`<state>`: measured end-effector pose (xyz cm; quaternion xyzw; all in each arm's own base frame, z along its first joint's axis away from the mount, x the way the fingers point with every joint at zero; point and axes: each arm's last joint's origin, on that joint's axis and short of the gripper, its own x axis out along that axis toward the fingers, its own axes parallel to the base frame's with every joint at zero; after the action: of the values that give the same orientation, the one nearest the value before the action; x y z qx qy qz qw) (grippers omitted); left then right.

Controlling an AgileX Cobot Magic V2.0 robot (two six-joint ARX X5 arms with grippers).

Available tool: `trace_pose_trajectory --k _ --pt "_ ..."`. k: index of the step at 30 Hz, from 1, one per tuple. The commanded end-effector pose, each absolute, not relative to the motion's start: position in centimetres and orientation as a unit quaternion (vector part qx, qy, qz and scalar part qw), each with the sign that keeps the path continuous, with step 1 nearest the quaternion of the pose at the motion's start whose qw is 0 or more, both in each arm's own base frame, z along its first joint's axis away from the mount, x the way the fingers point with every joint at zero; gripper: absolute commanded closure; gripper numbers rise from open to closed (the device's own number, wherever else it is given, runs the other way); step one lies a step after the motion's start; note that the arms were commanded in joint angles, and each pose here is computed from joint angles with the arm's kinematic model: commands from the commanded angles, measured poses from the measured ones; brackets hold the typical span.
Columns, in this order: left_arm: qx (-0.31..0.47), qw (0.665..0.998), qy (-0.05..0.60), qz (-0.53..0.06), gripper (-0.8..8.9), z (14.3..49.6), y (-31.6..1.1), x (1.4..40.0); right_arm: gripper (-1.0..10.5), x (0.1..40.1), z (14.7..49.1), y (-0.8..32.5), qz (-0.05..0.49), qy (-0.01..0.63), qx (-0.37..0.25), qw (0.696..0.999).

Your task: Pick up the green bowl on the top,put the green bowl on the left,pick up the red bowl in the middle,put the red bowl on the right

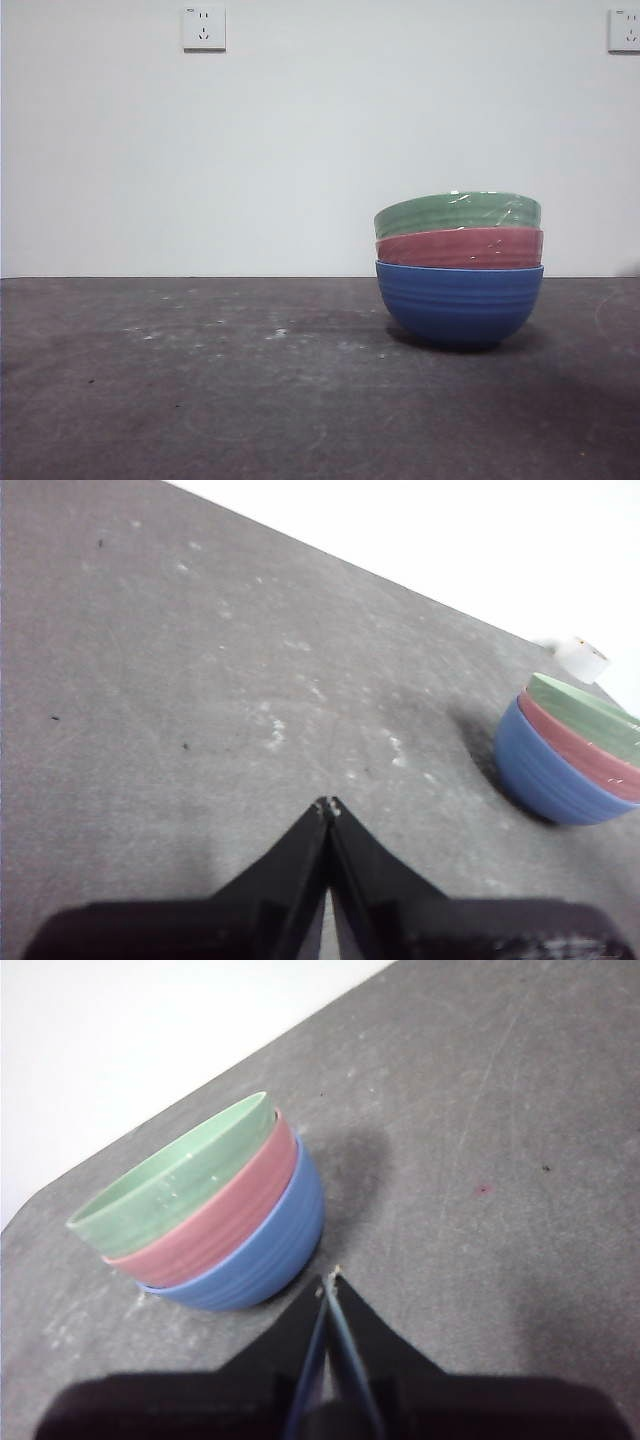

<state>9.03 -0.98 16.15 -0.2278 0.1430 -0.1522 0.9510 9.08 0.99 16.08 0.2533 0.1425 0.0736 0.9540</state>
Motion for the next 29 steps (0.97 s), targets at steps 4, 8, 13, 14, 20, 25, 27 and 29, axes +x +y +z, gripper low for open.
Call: trace_pose_trajectory --k 4,8,13,14,20,25,27,29 --pt "-0.231 0.951 0.126 -0.159 8.20 20.2 -1.0 9.1 9.6 8.4 20.7 1.0 0.079 0.123 0.260 0.954" --pt "-0.211 0.952 0.131 -0.177 8.20 23.2 -1.1 9.8 9.6 8.4 23.8 1.0 0.082 0.121 0.235 0.961" --pt "-0.176 0.947 0.144 -0.226 8.20 26.3 -1.3 11.3 9.6 9.0 27.2 1.0 0.087 0.126 0.186 0.970" --pt "-0.171 0.945 0.147 -0.239 8.20 26.8 -1.4 11.7 9.6 9.2 27.9 1.0 0.088 0.128 0.173 0.973" --pt "-0.147 0.928 0.164 -0.301 8.20 29.5 -1.7 14.0 9.5 10.5 31.3 1.2 0.107 0.163 0.096 0.976" --pt "-0.124 0.907 0.197 -0.351 8.20 31.0 -2.1 16.3 9.5 12.1 33.4 1.4 0.141 0.193 0.046 0.970" --pt "-0.109 0.901 0.210 -0.363 8.19 31.6 -2.4 17.1 9.5 12.7 34.0 1.6 0.162 0.206 0.034 0.964" --pt "-0.089 0.894 0.221 -0.379 8.16 32.1 -2.9 18.0 9.4 13.5 34.3 1.7 0.184 0.220 0.025 0.958"
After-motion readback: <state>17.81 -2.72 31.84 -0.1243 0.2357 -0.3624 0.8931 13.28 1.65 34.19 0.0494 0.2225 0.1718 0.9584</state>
